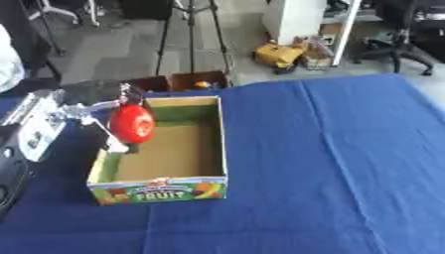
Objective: Pick up objects on the table and place them in the box.
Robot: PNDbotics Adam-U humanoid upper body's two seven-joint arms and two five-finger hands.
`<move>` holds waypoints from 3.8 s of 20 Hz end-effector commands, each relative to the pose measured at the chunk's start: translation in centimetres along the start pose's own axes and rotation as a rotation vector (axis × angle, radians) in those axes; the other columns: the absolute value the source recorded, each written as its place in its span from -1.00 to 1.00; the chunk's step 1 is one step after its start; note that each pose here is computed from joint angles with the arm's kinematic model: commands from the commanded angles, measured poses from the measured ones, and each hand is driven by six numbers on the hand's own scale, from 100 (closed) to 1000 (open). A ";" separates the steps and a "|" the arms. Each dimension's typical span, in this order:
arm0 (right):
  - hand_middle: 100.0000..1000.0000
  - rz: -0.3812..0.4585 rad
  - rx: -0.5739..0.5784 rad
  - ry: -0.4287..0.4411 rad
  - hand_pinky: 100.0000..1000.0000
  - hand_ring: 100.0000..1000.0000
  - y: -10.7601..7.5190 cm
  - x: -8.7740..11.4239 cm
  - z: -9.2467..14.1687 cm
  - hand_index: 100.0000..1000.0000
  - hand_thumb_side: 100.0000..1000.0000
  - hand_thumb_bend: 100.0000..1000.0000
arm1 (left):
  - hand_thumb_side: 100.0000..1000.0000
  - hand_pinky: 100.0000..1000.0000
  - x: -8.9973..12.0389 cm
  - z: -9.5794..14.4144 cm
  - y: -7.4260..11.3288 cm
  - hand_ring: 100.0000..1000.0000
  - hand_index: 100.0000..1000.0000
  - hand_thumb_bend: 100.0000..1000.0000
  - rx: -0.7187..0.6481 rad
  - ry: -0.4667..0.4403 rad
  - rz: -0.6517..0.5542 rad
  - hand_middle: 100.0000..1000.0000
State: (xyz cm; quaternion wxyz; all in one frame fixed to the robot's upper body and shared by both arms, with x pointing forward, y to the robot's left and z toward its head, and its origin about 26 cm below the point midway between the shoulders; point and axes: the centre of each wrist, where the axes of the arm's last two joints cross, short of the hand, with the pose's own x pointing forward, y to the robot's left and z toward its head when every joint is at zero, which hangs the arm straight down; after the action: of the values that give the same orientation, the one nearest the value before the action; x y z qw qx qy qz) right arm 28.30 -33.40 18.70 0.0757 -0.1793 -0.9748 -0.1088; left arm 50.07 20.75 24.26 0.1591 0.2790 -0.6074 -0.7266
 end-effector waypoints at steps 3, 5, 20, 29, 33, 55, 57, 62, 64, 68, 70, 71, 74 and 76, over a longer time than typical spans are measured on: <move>0.07 -0.019 -0.002 -0.028 0.34 0.56 0.3 0.3 -0.8 0.56 0.56 -1.00 | -0.54 -0.32 -0.2 -0.6 -0.2 0.00 -0.06 -1.00 -0.012 0.012 -0.054 -0.09; 0.07 -0.020 -0.002 -0.027 0.34 0.56 0.3 0.3 -0.7 0.56 0.56 -1.00 | -0.53 -0.30 -0.1 -0.9 -0.5 0.01 -0.04 -1.00 -0.007 0.011 -0.061 -0.07; 0.06 -0.027 -0.003 -0.026 0.34 0.56 0.5 0.3 -0.7 0.56 0.57 -1.00 | 0.05 0.64 0.7 -2.1 -0.9 0.79 0.99 -1.00 0.027 0.030 -0.183 0.74; 0.06 -0.032 -0.004 -0.028 0.34 0.56 0.5 0.2 -0.8 0.56 0.56 -1.00 | 0.45 1.00 1.1 -2.4 -0.8 1.00 1.00 -0.66 -0.002 0.028 -0.302 0.96; 0.06 -0.034 -0.006 -0.027 0.34 0.56 0.6 0.2 -0.8 0.56 0.56 -1.00 | 0.85 1.00 1.1 -2.5 -0.9 1.00 1.00 -0.25 -0.005 0.027 -0.321 1.00; 0.05 -0.041 -0.010 -0.025 0.34 0.56 0.7 0.2 -0.9 0.56 0.52 -1.00 | 0.91 1.00 1.0 -2.2 -0.1 1.00 1.00 0.31 0.033 0.140 -0.393 1.00; 0.05 -0.040 -0.010 -0.024 0.34 0.57 0.7 0.2 -0.9 0.56 0.50 -1.00 | 0.59 1.00 0.9 -2.1 -0.1 1.00 1.00 0.20 0.033 0.156 -0.418 1.00; 0.05 -0.038 -0.010 -0.020 0.34 0.57 0.7 0.2 -0.8 0.56 0.49 -1.00 | -0.24 1.00 0.7 -2.0 -0.4 1.00 1.00 -0.36 -0.030 0.178 -0.450 1.00; 0.04 -0.037 -0.011 -0.019 0.34 0.57 0.7 0.2 -0.8 0.56 0.48 -1.00 | 0.43 1.00 0.7 -2.0 -0.3 1.00 1.00 0.16 -0.039 0.173 -0.452 1.00; 0.04 -0.035 -0.011 -0.015 0.34 0.57 0.7 0.2 -0.7 0.56 0.48 -1.00 | 0.62 1.00 0.6 -1.8 -0.3 1.00 1.00 -0.22 0.007 0.164 -0.431 1.00; 0.04 -0.033 -0.011 -0.014 0.34 0.57 0.6 0.2 -0.7 0.56 0.48 -1.00 | 0.64 1.00 0.6 -1.6 0.1 1.00 1.00 -0.55 0.072 0.160 -0.399 1.00; 0.04 -0.031 -0.012 -0.013 0.34 0.57 0.6 0.2 -0.7 0.56 0.48 -1.00 | 0.70 1.00 0.6 -1.4 0.6 1.00 1.00 -0.66 0.123 0.155 -0.378 1.00; 0.04 -0.023 -0.012 -0.012 0.34 0.57 0.4 0.2 -0.7 0.56 0.48 -1.00 | 0.90 1.00 0.6 -0.2 2.5 1.00 1.00 -1.00 0.303 0.124 -0.289 1.00; 0.05 -0.016 -0.014 -0.013 0.34 0.57 0.3 0.3 -0.7 0.56 0.48 -1.00 | 0.94 1.00 0.5 1.3 4.3 1.00 1.00 -1.00 0.471 0.103 -0.209 0.99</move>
State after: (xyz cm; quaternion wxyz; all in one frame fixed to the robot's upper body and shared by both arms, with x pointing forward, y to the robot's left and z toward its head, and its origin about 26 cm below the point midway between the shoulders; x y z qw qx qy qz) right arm 28.47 -33.04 18.77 0.0813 -0.1692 -0.9751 -0.1183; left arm 49.07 19.46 25.51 0.0615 0.4011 -0.6873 -0.6024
